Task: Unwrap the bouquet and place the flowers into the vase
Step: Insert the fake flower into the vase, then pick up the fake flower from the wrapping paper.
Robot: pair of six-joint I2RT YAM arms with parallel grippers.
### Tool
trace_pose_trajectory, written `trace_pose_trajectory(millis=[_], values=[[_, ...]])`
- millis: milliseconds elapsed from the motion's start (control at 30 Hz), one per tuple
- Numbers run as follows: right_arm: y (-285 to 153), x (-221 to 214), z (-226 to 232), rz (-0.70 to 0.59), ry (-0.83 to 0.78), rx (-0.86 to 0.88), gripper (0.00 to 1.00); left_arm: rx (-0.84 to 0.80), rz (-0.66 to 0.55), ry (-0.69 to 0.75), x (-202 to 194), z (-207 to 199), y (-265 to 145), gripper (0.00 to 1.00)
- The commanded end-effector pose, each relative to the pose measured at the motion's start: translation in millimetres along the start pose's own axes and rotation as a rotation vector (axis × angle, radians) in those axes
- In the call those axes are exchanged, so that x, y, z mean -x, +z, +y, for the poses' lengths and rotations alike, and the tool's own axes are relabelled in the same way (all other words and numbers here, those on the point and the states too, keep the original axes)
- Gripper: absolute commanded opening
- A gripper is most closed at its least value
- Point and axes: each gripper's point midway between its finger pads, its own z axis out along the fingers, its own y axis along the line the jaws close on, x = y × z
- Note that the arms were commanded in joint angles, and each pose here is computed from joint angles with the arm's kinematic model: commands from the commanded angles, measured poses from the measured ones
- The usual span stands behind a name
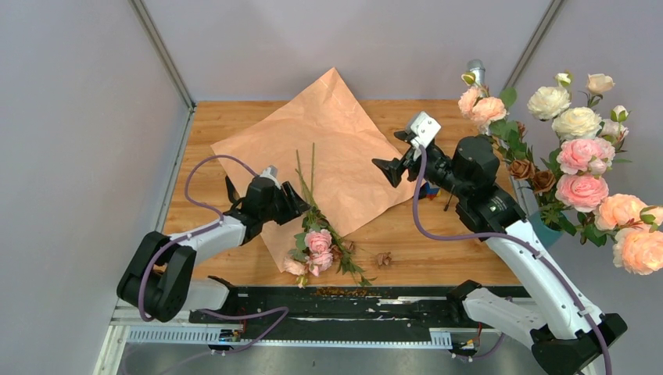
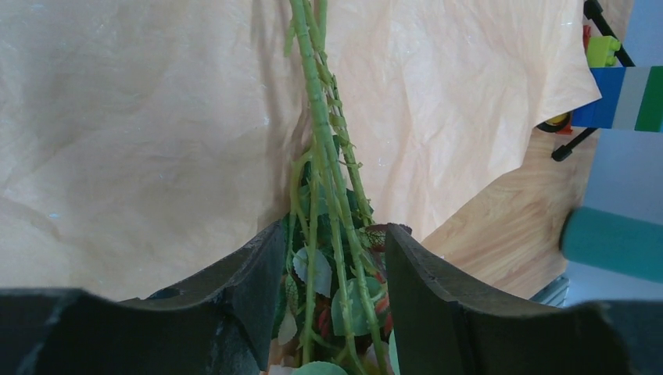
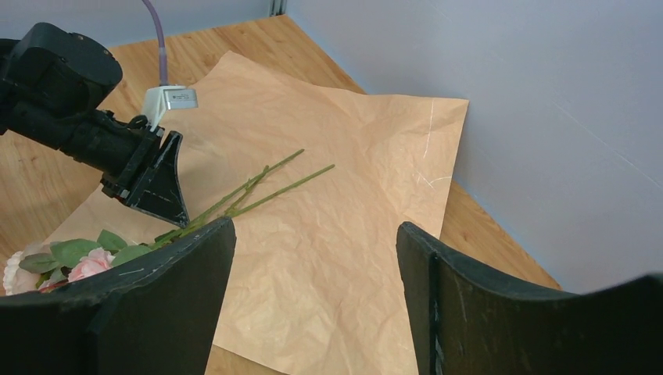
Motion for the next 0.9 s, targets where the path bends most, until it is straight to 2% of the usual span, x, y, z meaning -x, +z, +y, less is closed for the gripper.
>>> trace_pose_trajectory(millis=[0,167,300,533,700,867], values=[[-0.4,13.1,2.5,-0.055,0.003,0.006,0.76,-0.055,-0.061,-0.006,20.9,-20.6,8.1,0.55],[0.6,3.2,3.9,-0.033,0.008,0.006,0.76,-0.05,-0.047,-0.011,20.3,-19.3,18.0,0.5],[1.8,-2.9,4.0,-0.017,0.012,0.002,0.76,-0.033,-0.02,0.001,18.7,-17.2,25.8,0.41],[1.7,-11.9,1.5,0.008,-0.001,-0.014,0.76,-0.036,-0.024,0.0,22.5,-20.7,26.8,0.17],[3.6,-17.8,2.2,0.012,-0.009,-0.014,0.77,-0.046,-0.048,0.014,29.0,-28.8,11.5,0.0],[10.4,-19.0,13.5,-0.042,-0.048,0.045,0.78,-0.094,-0.087,0.048,41.2,-51.5,-20.2,0.0]])
